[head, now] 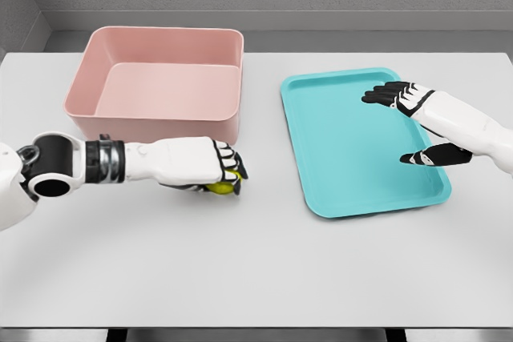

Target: Put the tennis from the blue tray into the pink basket with both arms

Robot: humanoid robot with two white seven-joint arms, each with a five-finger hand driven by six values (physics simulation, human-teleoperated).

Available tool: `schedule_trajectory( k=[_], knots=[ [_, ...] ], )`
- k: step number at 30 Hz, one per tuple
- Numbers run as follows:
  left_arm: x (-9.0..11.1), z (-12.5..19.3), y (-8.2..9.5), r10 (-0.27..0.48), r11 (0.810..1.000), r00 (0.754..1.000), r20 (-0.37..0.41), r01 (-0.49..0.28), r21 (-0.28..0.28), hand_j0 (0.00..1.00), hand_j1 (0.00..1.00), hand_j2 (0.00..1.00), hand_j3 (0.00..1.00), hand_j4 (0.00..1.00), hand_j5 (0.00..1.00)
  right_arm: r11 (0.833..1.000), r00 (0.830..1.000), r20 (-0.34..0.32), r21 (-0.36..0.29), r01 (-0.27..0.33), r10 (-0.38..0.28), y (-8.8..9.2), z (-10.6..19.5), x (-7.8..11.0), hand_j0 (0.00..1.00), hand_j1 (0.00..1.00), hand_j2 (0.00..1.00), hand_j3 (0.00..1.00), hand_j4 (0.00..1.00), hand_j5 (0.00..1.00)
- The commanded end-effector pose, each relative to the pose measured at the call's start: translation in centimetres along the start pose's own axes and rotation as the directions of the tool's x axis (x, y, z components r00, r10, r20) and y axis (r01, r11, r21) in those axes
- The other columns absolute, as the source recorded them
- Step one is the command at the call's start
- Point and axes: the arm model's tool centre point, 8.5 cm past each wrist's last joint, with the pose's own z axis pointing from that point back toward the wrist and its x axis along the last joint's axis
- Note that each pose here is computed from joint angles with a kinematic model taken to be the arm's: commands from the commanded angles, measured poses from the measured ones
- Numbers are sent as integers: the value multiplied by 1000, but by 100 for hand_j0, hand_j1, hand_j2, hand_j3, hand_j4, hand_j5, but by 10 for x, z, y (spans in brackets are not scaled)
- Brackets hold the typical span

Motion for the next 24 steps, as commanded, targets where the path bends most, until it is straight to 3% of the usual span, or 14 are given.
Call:
schedule_trajectory(
  k=[1,13,24],
  knots=[
    [0,8,6,16,1000,1000,-2,-16,21,56,56,56,56,56,56,1000,1000,1,-4,6,-6,-1,0,0,100,100,100,100,100,100],
    [-14,33,35,-5,998,999,-47,8,69,56,56,56,56,56,56,1000,1000,1,-4,6,-6,-1,0,0,100,100,100,100,100,100],
    [-57,56,51,22,996,986,-167,-6,94,56,56,56,56,56,56,1000,1000,1,-4,6,-6,-1,0,0,100,100,100,100,100,100]
  ],
)
